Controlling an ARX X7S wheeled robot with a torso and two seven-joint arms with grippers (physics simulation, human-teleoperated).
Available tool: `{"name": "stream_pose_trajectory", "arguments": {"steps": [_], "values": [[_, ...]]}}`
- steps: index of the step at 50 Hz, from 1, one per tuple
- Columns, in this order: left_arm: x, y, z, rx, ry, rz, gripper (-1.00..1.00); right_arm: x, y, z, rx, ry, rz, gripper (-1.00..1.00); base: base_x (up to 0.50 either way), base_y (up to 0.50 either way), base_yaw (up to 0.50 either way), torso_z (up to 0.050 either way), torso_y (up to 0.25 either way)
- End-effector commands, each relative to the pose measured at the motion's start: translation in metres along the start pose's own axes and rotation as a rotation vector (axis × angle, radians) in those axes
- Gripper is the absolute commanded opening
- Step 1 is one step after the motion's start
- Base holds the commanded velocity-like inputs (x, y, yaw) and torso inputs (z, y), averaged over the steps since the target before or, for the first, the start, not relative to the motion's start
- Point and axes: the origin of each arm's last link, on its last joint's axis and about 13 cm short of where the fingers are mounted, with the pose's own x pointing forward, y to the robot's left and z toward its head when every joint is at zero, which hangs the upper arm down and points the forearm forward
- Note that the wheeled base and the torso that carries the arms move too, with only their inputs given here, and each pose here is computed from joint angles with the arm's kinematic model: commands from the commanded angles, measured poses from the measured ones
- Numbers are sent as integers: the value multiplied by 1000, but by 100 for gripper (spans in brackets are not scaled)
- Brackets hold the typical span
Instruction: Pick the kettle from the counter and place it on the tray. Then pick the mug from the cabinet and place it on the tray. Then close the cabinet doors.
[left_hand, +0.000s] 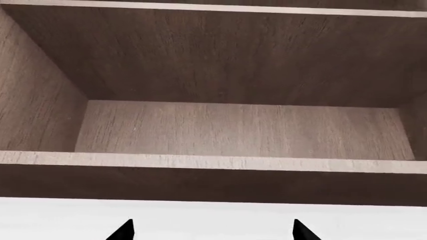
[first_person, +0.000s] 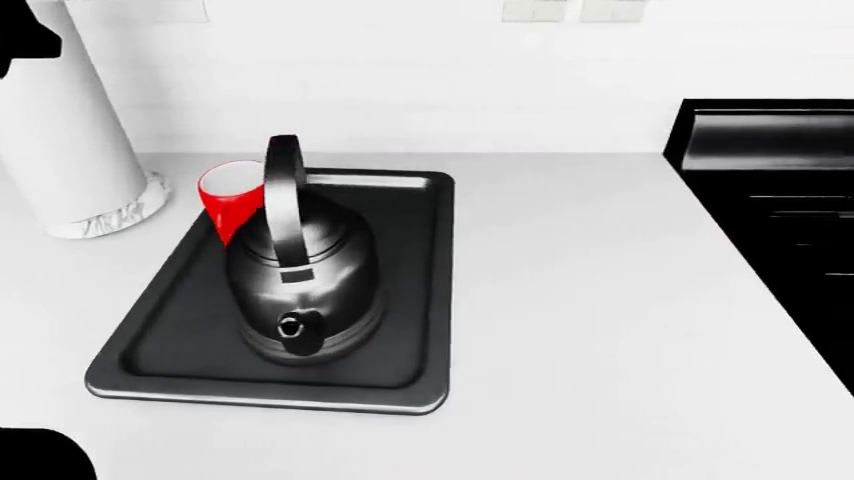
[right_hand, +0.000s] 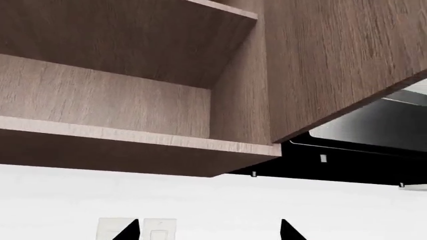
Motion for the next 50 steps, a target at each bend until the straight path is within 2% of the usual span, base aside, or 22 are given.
{"name": "stream_pose_trajectory", "arguments": {"steps": [1,29,36,41,45,50], "values": [[-2,0,-1,1,-1,-6,100,-1,0,-1,13,-1,6,100,0,-500,0,0,0],[-2,1,-7,3,14,-1,100,-1,0,-2,26,9,-1,100,0,-496,0,0,0],[-2,2,-7,4,17,1,100,4,-3,9,-49,52,-49,100,0,0,0,0,0],[-2,2,-7,5,18,-2,100,14,-11,26,-126,26,-128,100,0,0,0,0,0],[-2,2,-7,4,20,-6,100,24,-20,35,-191,-4,-234,100,0,0,0,0,0],[-3,2,-7,0,23,-8,100,34,-22,48,-217,-74,-271,100,0,0,0,0,0]]}}
